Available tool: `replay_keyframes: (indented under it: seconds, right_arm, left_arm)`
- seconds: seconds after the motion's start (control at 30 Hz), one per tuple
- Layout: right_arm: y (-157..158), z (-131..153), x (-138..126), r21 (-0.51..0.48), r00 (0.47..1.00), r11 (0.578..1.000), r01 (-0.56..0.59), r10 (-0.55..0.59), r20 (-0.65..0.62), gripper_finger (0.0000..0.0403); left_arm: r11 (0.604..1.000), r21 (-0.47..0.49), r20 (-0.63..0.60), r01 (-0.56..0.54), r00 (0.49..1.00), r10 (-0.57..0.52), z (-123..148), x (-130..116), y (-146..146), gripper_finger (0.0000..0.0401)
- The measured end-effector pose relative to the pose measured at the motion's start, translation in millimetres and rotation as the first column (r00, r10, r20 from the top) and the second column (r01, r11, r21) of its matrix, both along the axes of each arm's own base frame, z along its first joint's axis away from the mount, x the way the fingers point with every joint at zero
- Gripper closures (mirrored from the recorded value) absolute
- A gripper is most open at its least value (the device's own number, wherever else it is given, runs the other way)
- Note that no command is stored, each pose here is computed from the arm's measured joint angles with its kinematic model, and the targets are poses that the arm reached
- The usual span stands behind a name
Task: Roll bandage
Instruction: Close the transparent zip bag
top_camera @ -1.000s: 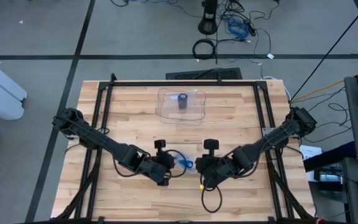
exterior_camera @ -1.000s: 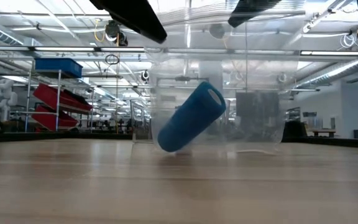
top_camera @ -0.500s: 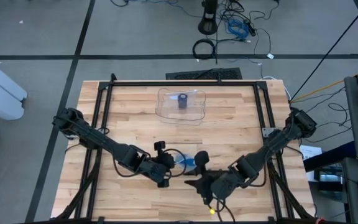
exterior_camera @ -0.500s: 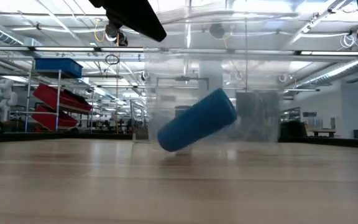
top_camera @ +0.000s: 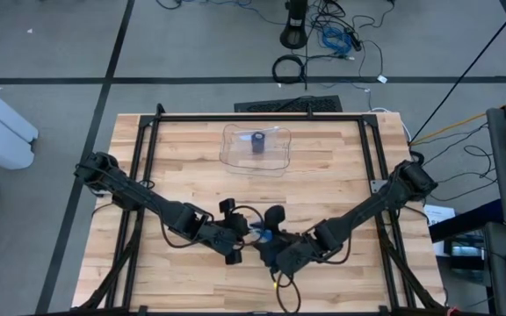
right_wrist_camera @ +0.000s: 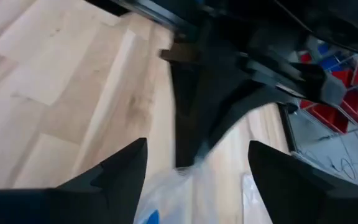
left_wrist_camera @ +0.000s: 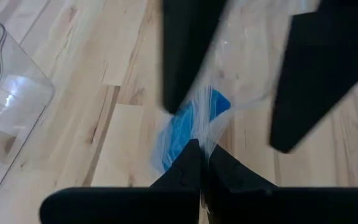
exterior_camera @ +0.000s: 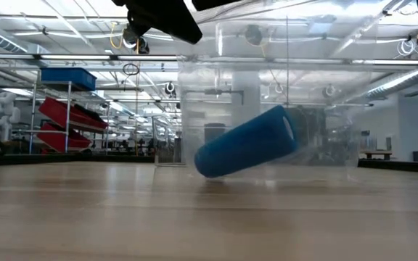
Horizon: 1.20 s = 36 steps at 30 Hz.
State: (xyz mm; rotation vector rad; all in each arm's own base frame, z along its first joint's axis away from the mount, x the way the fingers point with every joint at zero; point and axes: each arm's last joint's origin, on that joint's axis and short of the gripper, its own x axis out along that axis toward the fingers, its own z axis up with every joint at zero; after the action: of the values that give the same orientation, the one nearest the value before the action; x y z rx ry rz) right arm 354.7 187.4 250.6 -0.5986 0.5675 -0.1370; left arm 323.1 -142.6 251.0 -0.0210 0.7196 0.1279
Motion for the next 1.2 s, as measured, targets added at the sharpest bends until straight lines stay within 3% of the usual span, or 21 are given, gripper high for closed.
replay_keyframes:
  seconds: [0.17,0.3,0.57,0.8,1.0,1.2]
  right_arm:
    - [-10.6,-2.0,2.0,0.03,0.999,0.999,0.039,-0.038,-0.028,0.0165]
    - [-16.5,-7.3,-0.5,0.049,0.994,0.996,0.078,-0.073,-0.083,0.0213]
    - [-14.9,-10.3,-5.0,0.019,0.99,0.997,0.069,-0.066,-0.126,0.0386]
    - [-14.2,1.9,-13.7,0.064,0.991,0.995,0.072,-0.064,-0.114,0.04]
    - [-16.6,11.5,-21.3,0.244,0.987,0.969,0.042,-0.002,-0.161,0.0402]
    - [-21.8,12.8,-29.8,0.234,0.976,0.968,0.089,-0.038,-0.216,0.0403]
  left_arm:
    - [1.0,-0.003,-0.001,0.002,1.0,-0.002,0.0,0.0,-0.1,0.04]
    - [1.0,-0.003,-0.001,0.002,1.0,-0.002,-0.1,0.1,-0.2,0.0401]
    - [0.999,-0.026,-0.012,0.026,1.0,-0.026,-0.3,-0.2,-1.3,0.0401]
    - [0.999,-0.022,-0.035,0.028,0.999,-0.028,-1.5,-1.5,-0.6,0.0401]
    - [0.999,-0.018,-0.024,0.043,0.999,-0.043,-0.7,-1.7,-3.1,0.0388]
    - [0.997,-0.023,-0.043,0.072,0.996,-0.073,-1.7,-3.0,-4.6,0.0381]
